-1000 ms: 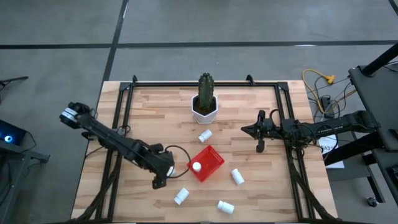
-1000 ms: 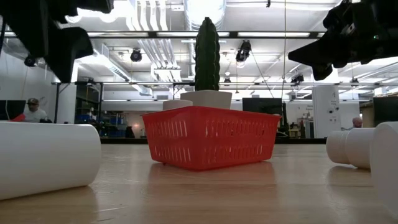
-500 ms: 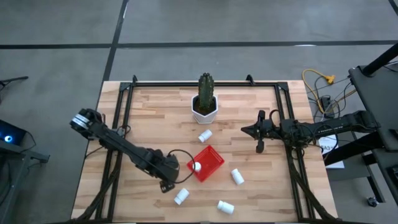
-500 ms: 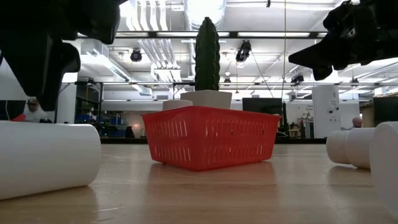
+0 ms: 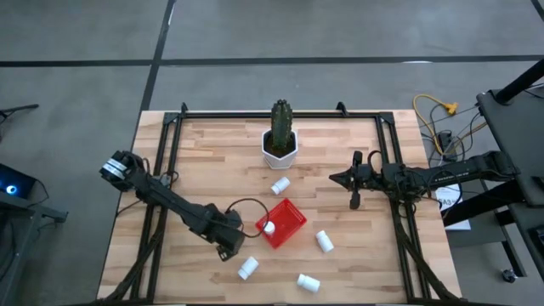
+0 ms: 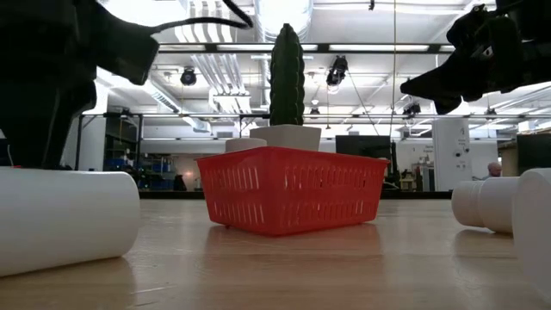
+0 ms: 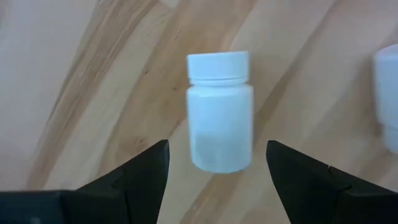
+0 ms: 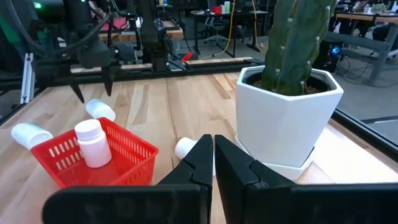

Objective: Pick and place pill bottles into a basket
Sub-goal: Put the white pill bottle into the red bin

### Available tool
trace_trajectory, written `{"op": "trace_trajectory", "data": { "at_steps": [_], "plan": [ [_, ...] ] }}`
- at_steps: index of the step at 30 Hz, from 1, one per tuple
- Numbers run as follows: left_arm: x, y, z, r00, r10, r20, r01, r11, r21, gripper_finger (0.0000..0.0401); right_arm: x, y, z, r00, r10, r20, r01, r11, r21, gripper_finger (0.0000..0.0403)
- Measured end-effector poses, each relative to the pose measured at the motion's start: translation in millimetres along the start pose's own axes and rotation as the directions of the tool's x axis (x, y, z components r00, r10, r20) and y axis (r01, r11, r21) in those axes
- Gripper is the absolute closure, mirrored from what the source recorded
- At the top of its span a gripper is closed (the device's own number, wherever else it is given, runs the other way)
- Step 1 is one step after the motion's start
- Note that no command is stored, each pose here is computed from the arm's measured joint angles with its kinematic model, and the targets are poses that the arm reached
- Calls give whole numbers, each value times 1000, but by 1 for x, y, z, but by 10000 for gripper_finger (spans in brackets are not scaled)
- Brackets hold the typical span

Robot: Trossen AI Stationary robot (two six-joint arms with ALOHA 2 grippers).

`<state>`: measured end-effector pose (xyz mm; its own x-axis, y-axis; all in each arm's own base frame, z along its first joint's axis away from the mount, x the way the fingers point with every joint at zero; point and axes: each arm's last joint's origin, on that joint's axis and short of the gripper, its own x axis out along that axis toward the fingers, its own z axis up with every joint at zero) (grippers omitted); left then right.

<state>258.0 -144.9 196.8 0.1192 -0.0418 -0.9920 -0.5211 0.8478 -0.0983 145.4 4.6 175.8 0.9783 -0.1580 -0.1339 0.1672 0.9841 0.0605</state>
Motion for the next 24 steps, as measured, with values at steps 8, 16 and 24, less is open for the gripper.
{"op": "trace_trajectory", "data": {
  "at_steps": [8, 16, 24],
  "plan": [
    [9, -3, 1, 1000, 17, -10, -17, 999, 28, 151, 0, 0, 0, 1000, -1, 0, 1, 1000, 4, 394],
    [10, -3, 0, 1000, 17, -6, -17, 999, 32, 151, 0, 0, 0, 1000, -1, 1, 1, 1000, 3, 394],
    [18, -4, 0, 1000, -9, 11, 9, 999, 32, 151, 0, 0, 0, 1000, -2, -3, 2, 1000, 0, 394]
  ]
}}
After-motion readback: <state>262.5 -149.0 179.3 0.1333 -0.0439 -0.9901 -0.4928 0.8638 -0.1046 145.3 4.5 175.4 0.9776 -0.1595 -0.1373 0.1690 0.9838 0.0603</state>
